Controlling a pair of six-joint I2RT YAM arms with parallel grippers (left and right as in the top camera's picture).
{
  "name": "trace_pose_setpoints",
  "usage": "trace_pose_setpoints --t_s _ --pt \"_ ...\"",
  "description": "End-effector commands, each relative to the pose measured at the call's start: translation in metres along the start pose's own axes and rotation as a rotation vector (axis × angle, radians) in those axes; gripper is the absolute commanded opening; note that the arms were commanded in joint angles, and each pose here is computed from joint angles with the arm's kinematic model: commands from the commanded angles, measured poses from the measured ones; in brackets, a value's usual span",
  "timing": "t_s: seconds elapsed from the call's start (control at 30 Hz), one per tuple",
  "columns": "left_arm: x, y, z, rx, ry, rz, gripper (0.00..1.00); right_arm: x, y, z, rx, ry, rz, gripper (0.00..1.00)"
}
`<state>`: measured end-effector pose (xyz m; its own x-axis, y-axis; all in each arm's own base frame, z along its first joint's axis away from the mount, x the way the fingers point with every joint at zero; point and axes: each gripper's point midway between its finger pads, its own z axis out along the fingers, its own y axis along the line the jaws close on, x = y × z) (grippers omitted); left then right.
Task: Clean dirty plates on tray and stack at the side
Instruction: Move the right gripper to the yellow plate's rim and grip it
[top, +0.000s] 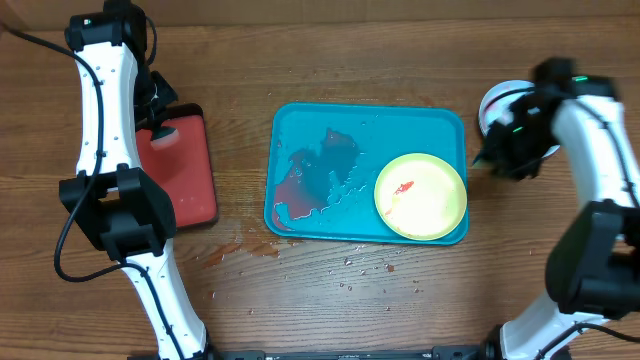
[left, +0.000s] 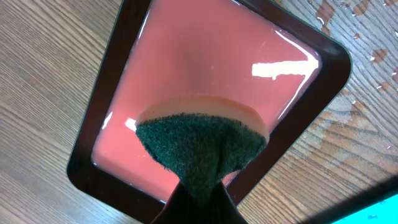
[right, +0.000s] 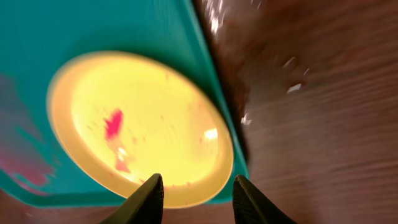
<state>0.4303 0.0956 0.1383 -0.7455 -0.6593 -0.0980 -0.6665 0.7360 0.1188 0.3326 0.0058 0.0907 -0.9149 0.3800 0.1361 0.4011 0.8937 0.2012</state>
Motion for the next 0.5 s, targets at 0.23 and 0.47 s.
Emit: trace_pose_setpoints --t_s 0.23,0.47 --pt "0.001 0.003 -0.009 -0.001 -0.019 0.051 0.04 0.035 -0.007 0.032 0.168 0.042 0.133 0.28" --pt "0.002 0.004 -0.009 -0.004 -0.014 0.055 0.04 0.071 -0.024 0.006 0.265 -0.037 0.176 0.27"
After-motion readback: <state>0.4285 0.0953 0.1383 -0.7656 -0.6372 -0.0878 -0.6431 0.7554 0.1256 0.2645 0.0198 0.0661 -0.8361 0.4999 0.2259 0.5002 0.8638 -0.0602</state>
